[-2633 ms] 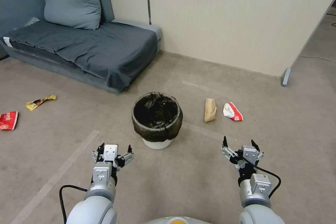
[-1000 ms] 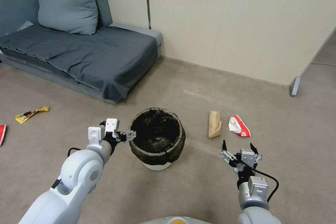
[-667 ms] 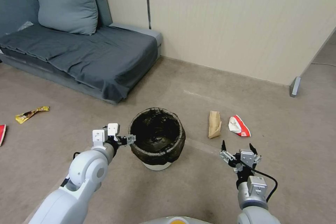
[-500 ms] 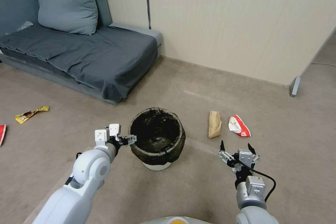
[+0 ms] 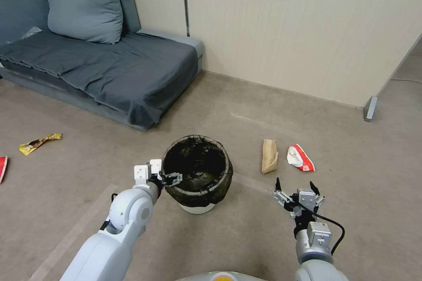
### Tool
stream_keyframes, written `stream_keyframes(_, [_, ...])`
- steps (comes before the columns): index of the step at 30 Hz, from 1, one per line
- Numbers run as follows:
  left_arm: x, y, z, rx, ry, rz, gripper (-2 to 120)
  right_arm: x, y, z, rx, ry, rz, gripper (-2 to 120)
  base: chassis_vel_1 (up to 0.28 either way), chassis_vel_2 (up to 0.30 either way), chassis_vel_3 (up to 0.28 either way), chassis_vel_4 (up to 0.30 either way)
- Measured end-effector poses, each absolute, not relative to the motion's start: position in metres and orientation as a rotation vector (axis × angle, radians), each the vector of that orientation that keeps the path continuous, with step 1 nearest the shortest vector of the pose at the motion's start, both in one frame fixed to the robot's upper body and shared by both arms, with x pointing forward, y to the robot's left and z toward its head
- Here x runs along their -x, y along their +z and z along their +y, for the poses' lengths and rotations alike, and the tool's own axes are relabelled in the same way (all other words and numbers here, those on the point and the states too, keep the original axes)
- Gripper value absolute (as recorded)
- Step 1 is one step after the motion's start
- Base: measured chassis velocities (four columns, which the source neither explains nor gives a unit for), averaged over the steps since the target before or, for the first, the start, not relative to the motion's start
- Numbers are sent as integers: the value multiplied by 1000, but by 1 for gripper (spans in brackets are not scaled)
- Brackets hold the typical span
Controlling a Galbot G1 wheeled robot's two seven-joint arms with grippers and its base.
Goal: Pick up the trash bin, then pick up the garbage from the floor and place it into the trash bin.
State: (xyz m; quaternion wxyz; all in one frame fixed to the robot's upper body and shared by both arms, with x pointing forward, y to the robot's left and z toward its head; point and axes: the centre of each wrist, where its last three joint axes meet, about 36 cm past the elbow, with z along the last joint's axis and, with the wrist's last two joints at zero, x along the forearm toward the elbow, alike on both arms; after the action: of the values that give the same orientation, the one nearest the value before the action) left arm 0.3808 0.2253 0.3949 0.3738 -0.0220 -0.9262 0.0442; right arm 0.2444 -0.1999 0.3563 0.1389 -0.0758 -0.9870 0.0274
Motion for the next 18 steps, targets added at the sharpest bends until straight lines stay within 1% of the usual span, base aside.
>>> stream_keyframes(6, [-382,388,225,21,70,-2375,100,-245,354,-200,220,80,-2850,100,0,0,0,0])
stream_keyframes(15, [-381,377,225,26,69,-2356,100,-245,352,-199,219,84,-2848,100,0,0,0,0])
stream_keyframes(16, [-379,375,225,36,68,-2352,96,-245,352,-199,220,85,-2847,100,0,0,0,0])
stream_keyframes(17, [-379,375,225,36,68,-2352,96,-245,352,-199,220,85,-2847,100,0,0,0,0])
stream_keyframes(18, [-376,373,226,51,59,-2349,92,-245,352,-199,222,87,-2847,100,0,0,0,0])
